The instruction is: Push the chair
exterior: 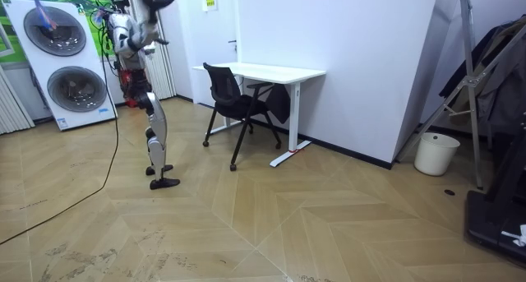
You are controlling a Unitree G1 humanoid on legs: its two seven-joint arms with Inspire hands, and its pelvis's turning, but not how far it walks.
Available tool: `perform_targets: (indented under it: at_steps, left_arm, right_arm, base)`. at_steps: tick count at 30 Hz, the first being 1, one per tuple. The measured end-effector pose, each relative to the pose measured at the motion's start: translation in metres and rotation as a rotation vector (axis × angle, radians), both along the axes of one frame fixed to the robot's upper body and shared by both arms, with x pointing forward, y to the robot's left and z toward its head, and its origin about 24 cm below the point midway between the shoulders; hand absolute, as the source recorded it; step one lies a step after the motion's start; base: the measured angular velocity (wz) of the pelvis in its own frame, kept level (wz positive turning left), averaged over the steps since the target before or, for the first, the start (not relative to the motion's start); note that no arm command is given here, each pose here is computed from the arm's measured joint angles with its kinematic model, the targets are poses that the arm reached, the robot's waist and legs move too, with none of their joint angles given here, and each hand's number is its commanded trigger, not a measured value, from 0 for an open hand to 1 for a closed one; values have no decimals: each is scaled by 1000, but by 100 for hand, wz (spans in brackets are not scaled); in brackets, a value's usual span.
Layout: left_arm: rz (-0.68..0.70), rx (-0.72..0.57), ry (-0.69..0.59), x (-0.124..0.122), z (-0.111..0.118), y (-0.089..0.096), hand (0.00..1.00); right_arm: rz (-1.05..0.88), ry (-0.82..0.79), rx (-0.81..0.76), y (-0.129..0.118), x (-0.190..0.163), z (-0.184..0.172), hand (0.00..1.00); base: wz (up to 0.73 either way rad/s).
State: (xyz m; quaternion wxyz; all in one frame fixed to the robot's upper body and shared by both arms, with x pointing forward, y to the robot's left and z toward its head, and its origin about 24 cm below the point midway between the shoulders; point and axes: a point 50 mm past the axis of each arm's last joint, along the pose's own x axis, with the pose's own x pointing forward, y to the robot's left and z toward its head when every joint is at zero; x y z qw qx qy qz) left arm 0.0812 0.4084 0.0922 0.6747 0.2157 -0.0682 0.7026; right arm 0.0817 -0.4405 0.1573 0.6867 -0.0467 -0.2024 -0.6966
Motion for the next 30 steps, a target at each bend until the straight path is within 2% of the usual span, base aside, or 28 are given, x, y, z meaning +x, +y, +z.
perform_targets:
  at_steps: [1, 2, 4, 5, 7, 8, 10, 11, 13, 15, 18, 22, 25, 30]
  left_arm:
    - [56, -70, 8, -21, -16, -2, 0]
    - [87, -112, 15, -32, -26, -3, 0]
    - [207, -268, 66, -70, -63, -12, 0]
    - [237, -306, 81, -79, -73, -12, 0]
    - [336, -517, 162, -113, -118, -23, 0]
    - [362, -581, 188, -123, -130, -29, 0]
    - [481, -825, 240, -165, -172, -62, 0]
    - [507, -875, 251, -174, -179, -71, 0]
    - [567, -1081, 317, -208, -203, -106, 0]
    - [557, -1219, 374, -226, -212, -125, 0]
    - [410, -1423, 499, -229, -226, -150, 0]
    - [138, -1610, 599, -202, -244, -168, 0]
    - [-14, -1673, 637, -174, -253, -173, 0]
    - [-188, -1706, 687, -144, -260, -177, 0]
  right_arm:
    - [-42, 11, 169, -1, -26, -37, 0]
    - [-70, 19, 246, 1, -40, -54, 0]
    - [-210, 26, 526, 15, -98, -116, 0]
    - [-253, 41, 593, 19, -113, -133, 0]
    - [-393, 138, 875, 52, -165, -199, 0]
    - [-422, 161, 936, 62, -176, -212, 0]
    - [-532, 240, 1136, 108, -216, -249, 0]
    - [-549, 264, 1176, 118, -222, -255, 0]
    - [-562, 367, 1326, 154, -237, -274, 0]
    - [-489, 452, 1412, 168, -238, -282, 0]
    - [-272, 603, 1511, 181, -217, -297, 0]
    - [76, 766, 1572, 187, -164, -316, 0]
    - [282, 885, 1539, 188, -125, -322, 0]
    - [469, 928, 1506, 194, -93, -326, 0]
  base:
    - [-17]
    - [-11]
    - [-2]
    - [6]
    - [4]
    - [-13]
    - [-15]
    - [-9]
    - [-8]
    - [-10]
    - [-3]
    - [0]
    - [-3]
    - [4]
